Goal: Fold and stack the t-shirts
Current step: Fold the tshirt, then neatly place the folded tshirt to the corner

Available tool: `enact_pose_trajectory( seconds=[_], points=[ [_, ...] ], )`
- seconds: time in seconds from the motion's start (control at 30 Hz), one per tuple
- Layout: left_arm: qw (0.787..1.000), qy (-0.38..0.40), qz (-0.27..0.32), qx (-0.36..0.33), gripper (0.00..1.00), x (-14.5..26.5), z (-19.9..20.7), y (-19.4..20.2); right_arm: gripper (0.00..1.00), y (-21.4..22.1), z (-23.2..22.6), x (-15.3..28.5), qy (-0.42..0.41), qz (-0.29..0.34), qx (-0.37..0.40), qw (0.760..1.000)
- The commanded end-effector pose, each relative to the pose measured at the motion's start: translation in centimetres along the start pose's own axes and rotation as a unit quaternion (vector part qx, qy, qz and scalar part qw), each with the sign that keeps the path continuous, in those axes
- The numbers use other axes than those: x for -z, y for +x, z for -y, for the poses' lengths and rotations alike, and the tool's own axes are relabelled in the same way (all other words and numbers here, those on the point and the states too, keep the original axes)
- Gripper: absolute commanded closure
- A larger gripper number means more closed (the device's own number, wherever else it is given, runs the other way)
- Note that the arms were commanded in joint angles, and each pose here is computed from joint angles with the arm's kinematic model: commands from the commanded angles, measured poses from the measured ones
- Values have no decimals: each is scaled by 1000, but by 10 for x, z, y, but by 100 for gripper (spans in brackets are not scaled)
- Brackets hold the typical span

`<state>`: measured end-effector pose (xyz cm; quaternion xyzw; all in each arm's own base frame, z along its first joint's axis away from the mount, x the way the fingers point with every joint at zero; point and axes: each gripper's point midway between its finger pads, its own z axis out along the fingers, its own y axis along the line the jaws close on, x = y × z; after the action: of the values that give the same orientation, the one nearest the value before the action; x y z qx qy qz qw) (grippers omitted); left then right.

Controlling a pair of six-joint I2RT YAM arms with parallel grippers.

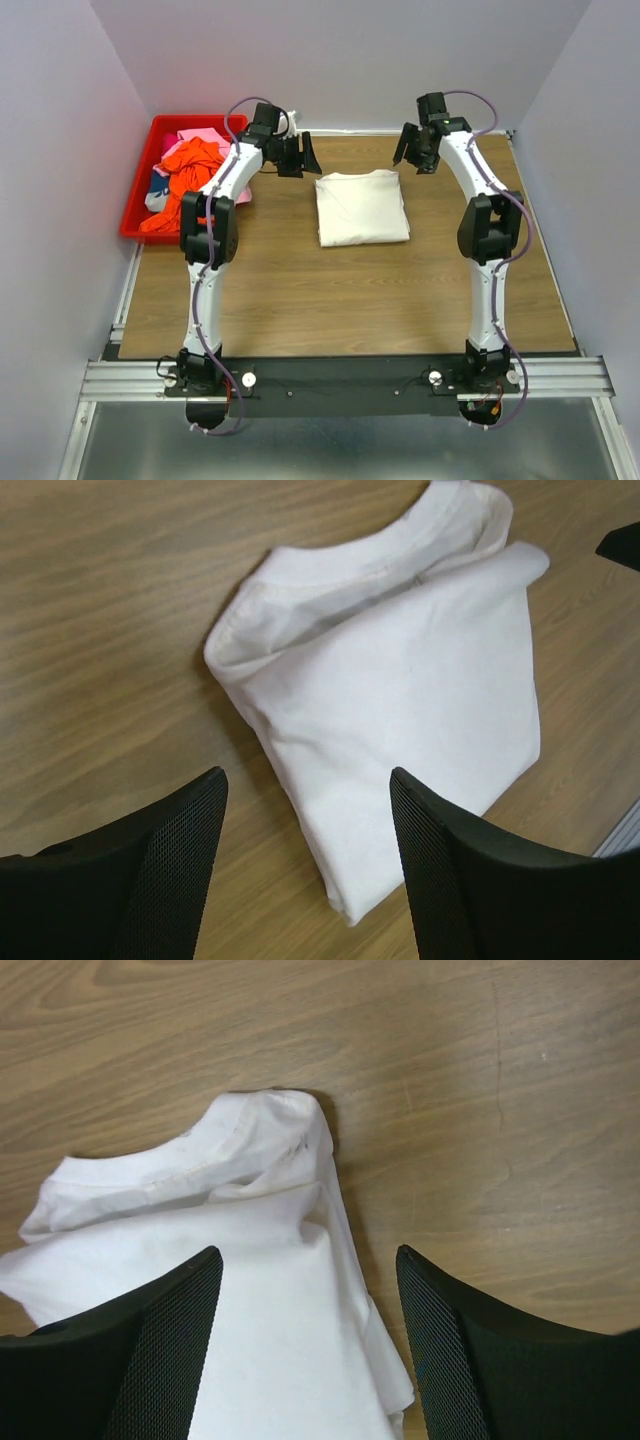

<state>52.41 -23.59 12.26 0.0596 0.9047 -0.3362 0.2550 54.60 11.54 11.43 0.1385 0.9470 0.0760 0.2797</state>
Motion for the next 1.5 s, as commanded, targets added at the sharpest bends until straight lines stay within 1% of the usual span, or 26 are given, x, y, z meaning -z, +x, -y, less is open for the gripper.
enact_pose_trajectory(
  seconds=[0.0,0.07,0.1,0.17,0.2,0.27,0.3,0.47,0.53,0.67,0.7,0.77,0.8,0.93,0.97,1.13,1.27,1.33,1.43,1.47],
  points=[
    [999,18,33,-11,26,7,11,-17,22,-7,-10,4,-74,-10,4,997],
    [1000,14,23,-15,26,6,7,-7,21,-4,-6,4,-89,-11,6,996],
    [1000,12,11,-15,26,5,3,5,21,12,-3,5,-109,-33,16,993],
    [1000,10,2,-16,26,4,0,16,21,16,-3,5,-135,-31,21,990],
    [1000,9,-8,-12,26,0,-4,27,21,26,-8,7,-166,-44,31,985],
    [1000,13,-19,-15,26,-3,-4,40,21,40,-2,6,-186,-55,35,980],
    [999,17,-19,-20,26,-3,-1,40,21,43,2,4,-185,-57,38,980],
    [999,20,-31,-25,27,-13,1,58,21,64,4,2,-233,-79,58,967],
    [999,21,-38,-22,28,-18,-1,64,21,71,8,-3,-232,-87,63,967],
    [998,15,-50,-20,36,-26,-5,75,21,88,16,-11,-228,-104,66,966],
    [998,13,-53,-19,42,-27,-6,78,21,93,19,-13,-226,-109,66,966],
    [998,8,-59,-15,49,-30,-10,84,21,98,21,-16,-227,-113,68,965],
    [998,5,-64,-12,55,-33,-13,89,21,102,22,-18,-229,-116,70,964],
    [997,-4,-76,-7,67,-38,-22,99,21,110,21,-21,-241,-121,68,961],
    [997,-5,-79,-7,72,-39,-23,102,21,111,20,-22,-244,-122,68,960],
    [995,-10,-98,-5,73,-47,-30,115,23,119,13,-26,-274,-134,60,950],
    [995,-10,-103,-10,73,-51,-29,120,25,126,12,-33,-280,-142,54,948],
    [994,-6,-104,-11,74,-53,-27,122,29,134,11,-39,-284,-155,47,945],
    [994,-1,-107,-14,74,-55,-24,125,39,146,10,-46,-282,-171,45,943],
    [994,-1,-108,-14,74,-56,-24,126,39,147,11,-48,-279,-171,44,944]
  ],
)
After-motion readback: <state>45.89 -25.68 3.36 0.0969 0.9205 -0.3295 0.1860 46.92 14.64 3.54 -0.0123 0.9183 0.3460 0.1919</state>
